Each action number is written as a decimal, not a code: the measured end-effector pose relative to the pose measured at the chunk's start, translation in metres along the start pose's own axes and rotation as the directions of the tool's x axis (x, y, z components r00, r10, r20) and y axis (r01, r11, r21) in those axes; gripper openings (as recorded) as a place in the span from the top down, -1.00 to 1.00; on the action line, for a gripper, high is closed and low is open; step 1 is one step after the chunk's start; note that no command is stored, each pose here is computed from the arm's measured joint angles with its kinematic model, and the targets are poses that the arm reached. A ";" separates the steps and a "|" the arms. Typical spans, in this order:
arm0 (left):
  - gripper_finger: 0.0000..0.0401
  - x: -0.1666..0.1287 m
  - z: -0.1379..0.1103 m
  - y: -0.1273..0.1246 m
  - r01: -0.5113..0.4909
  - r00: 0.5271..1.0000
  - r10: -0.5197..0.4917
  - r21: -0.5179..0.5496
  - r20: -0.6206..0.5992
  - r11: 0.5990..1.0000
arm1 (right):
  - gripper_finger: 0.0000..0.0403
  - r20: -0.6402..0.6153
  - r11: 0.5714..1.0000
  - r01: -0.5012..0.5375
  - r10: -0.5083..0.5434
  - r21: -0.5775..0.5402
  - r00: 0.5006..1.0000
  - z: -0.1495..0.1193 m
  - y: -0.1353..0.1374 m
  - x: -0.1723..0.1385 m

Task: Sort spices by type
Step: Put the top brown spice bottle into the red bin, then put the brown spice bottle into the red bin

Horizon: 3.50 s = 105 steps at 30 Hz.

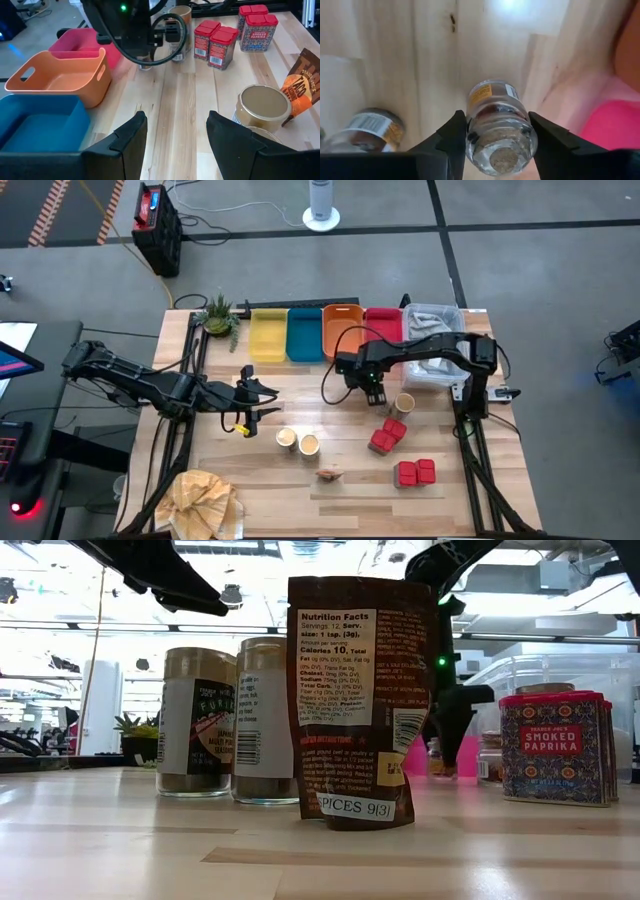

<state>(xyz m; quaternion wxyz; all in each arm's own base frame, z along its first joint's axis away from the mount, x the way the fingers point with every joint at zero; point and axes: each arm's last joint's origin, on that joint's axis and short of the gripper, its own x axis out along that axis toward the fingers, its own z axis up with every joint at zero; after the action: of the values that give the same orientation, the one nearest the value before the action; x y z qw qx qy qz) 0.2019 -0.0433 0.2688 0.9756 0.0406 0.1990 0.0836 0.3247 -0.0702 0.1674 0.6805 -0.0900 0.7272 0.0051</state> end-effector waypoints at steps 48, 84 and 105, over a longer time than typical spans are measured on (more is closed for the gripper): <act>0.02 0.000 0.001 0.001 -0.036 0.999 0.035 0.061 0.013 0.998 | 0.02 -0.164 0.953 0.169 -0.130 0.252 0.978 -0.058 -0.196 0.001; 0.02 0.000 0.000 0.002 -0.067 0.998 0.067 0.066 0.002 0.996 | -0.24 -0.123 0.955 -0.082 0.121 0.285 0.985 -0.018 -0.122 -0.076; 0.02 -0.027 0.006 0.014 -0.087 0.993 0.091 -0.061 0.069 0.994 | -0.25 0.105 0.951 -0.063 0.033 0.302 0.994 -0.009 0.049 -0.061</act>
<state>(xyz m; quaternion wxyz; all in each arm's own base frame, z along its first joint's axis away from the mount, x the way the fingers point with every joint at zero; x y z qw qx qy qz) 0.1782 -0.0351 0.2864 0.9781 0.0240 0.1595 0.1312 0.3127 -0.0155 0.2229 0.7209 0.0342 0.6868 -0.0863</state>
